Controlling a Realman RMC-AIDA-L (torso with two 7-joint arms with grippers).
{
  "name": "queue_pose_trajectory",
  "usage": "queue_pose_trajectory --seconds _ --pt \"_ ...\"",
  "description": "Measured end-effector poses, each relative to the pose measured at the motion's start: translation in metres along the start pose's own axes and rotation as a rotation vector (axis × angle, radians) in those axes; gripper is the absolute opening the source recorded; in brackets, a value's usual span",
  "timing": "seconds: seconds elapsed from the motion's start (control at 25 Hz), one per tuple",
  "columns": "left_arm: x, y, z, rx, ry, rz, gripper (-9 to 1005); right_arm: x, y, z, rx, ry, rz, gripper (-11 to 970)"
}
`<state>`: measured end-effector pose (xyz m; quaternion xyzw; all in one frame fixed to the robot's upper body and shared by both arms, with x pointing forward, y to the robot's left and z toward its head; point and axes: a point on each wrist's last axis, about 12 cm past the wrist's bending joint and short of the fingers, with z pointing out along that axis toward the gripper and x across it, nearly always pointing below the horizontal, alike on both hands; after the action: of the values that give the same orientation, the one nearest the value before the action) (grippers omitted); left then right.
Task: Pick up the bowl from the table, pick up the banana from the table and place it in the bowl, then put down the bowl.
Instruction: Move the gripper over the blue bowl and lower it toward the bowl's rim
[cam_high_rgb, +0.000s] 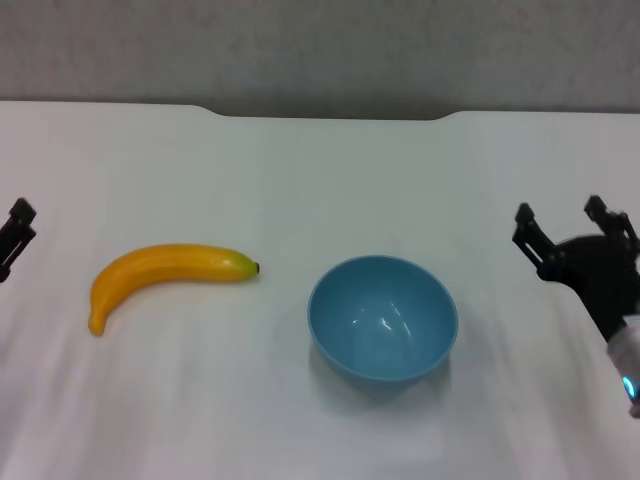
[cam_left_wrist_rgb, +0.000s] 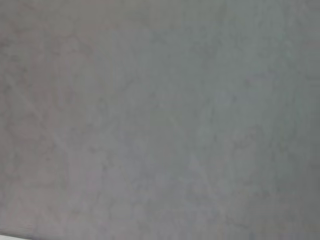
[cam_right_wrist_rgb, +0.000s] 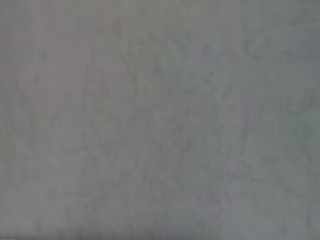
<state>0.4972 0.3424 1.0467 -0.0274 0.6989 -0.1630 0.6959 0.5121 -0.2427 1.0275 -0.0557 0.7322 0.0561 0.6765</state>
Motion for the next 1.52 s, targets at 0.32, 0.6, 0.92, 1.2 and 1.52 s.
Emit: queue_pose_trajectory --seconds 0.32,0.6,0.92,1.2,1.52 --pt "-0.031 -0.018 0.021 0.076 0.111 0.017 861 -0.04 0.011 0.021 -0.036 0.114 -0.084 882" --pt "-0.049 -0.024 0.033 0.159 0.243 0.072 863 -0.063 0.015 0.031 -0.168 0.265 -0.047 882" --pt "-0.068 -0.029 0.043 0.224 0.293 0.157 862 -0.073 0.017 0.031 -0.293 0.416 -0.019 881" --pt "-0.067 -0.022 0.039 0.211 0.298 0.162 861 -0.06 0.002 0.028 -0.236 0.458 0.026 881" --pt "-0.065 -0.022 0.038 0.202 0.303 0.178 862 -0.056 0.017 0.036 -0.311 0.555 0.061 880"
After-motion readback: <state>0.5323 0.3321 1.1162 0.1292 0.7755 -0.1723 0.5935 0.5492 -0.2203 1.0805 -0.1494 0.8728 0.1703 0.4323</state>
